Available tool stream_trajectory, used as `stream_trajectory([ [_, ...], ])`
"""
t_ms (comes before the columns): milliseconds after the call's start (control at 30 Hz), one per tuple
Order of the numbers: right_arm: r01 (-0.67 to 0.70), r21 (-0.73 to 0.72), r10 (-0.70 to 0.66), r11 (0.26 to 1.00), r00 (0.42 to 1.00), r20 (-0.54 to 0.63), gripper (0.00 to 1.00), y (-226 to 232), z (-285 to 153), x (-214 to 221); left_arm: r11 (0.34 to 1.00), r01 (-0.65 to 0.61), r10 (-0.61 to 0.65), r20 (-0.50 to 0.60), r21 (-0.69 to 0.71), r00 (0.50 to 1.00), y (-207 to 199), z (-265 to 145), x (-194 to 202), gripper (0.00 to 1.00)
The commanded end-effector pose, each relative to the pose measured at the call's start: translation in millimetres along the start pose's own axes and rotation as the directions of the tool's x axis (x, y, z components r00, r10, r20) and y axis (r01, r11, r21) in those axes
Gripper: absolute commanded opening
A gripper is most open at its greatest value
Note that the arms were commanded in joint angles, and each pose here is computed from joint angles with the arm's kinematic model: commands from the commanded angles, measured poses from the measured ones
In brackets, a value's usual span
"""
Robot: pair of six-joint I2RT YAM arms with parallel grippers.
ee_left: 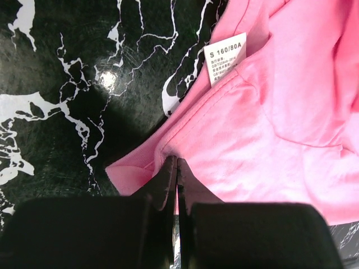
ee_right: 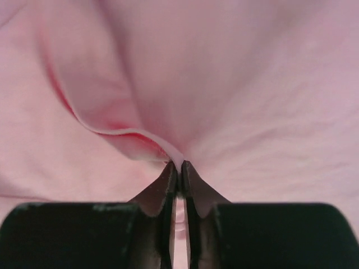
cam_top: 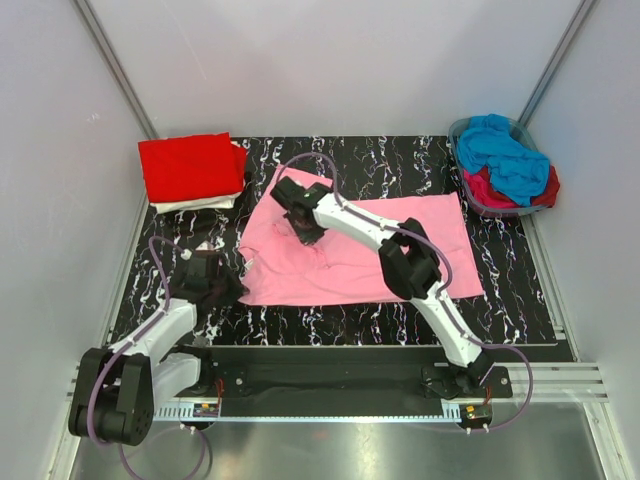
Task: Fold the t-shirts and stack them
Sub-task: Fold the tshirt
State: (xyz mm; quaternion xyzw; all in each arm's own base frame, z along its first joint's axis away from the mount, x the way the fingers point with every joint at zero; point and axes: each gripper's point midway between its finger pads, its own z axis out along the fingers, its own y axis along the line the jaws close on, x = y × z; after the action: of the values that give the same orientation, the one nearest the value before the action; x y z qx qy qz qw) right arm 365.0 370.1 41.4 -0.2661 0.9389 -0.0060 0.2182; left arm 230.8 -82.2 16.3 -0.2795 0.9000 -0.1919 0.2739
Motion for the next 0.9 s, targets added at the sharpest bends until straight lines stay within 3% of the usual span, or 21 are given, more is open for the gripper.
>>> stream_trajectory([
  [0, -0.052, 0.021, 0.05, 0.998, 0.996, 0.076, 0.16, -38.8, -17.3, -32.3, 0.999, 0.003, -0.003, 0.003, -0.034, 1.0, 11.2, -0.9, 4.0, 0.0],
  [67, -0.076, 0.021, 0.074, 0.997, 0.995, 0.068, 0.2, -53.8, -8.5, -36.3, 0.999, 0.005, -0.005, 0.013, -0.033, 1.0, 11.1, -2.6, 2.7, 0.0],
  [100, -0.084, 0.02, 0.082, 0.996, 0.994, 0.067, 0.28, -59.0, -6.1, -38.3, 0.999, 0.008, -0.008, 0.016, -0.036, 1.0, 11.6, -3.3, 2.3, 0.0],
  [233, -0.13, 0.041, 0.127, 0.991, 0.99, 0.066, 0.82, -86.5, -5.5, -50.4, 0.999, 0.018, -0.016, 0.032, -0.048, 0.999, 14.9, -7.7, 1.8, 0.0],
  [267, -0.15, 0.043, 0.146, 0.988, 0.986, 0.086, 0.88, -93.6, -13.3, -57.6, 0.999, 0.017, -0.015, 0.045, -0.04, 0.999, 12.8, -9.8, -0.8, 0.0],
  [333, -0.195, 0.043, 0.19, 0.98, 0.976, 0.104, 0.92, -109.9, -25.2, -61.4, 0.999, 0.003, -0.001, 0.048, -0.038, 0.999, 10.2, -13.2, -3.3, 0.02],
  [433, -0.31, 0.019, 0.303, 0.95, 0.939, 0.161, 0.93, -140.4, -57.8, -59.4, 0.998, -0.019, 0.022, 0.067, -0.055, 0.997, 8.6, -25.1, -10.4, 0.18],
  [500, -0.419, 0.005, 0.413, 0.908, 0.896, 0.164, 0.93, -160.2, -85.0, -29.1, 0.999, -0.022, 0.027, 0.108, -0.043, 0.994, 0.2, -41.1, -20.9, 0.31],
  [533, -0.482, -0.024, 0.476, 0.876, 0.857, 0.198, 0.93, -178.0, -92.2, -25.4, 0.999, -0.034, 0.038, 0.134, -0.034, 0.99, -3.8, -45.2, -23.9, 0.35],
  [600, -0.592, -0.029, 0.586, 0.805, 0.788, 0.19, 0.93, -194.5, -113.6, 24.6, 0.999, -0.033, 0.03, 0.172, 0.013, 0.985, -18.4, -60.7, -32.4, 0.37],
  [633, -0.651, -0.063, 0.642, 0.757, 0.721, 0.26, 0.93, -213.6, -142.0, 31.6, 0.999, -0.039, 0.033, 0.188, 0.028, 0.982, -24.1, -67.0, -36.3, 0.38],
  [667, -0.697, -0.035, 0.689, 0.716, 0.699, 0.192, 0.93, -208.8, -124.6, 73.5, 0.998, -0.048, 0.038, 0.206, 0.041, 0.978, -32.2, -74.5, -43.4, 0.38],
  [733, -0.729, -0.09, 0.728, 0.678, 0.649, 0.22, 0.92, -208.5, -140.6, 93.7, 0.997, -0.058, 0.046, 0.205, 0.052, 0.978, -37.7, -79.0, -45.5, 0.41],
  [800, -0.757, -0.079, 0.758, 0.649, 0.635, 0.146, 0.93, -197.5, -121.4, 135.4, 0.993, -0.081, 0.061, 0.207, 0.087, 0.977, -47.3, -74.4, -48.2, 0.44],
  [867, -0.79, -0.048, 0.79, 0.612, 0.606, 0.094, 0.93, -194.9, -108.1, 168.7, 0.99, -0.083, 0.07, 0.121, 0.111, 0.99, -49.7, -60.2, -32.8, 0.49],
])
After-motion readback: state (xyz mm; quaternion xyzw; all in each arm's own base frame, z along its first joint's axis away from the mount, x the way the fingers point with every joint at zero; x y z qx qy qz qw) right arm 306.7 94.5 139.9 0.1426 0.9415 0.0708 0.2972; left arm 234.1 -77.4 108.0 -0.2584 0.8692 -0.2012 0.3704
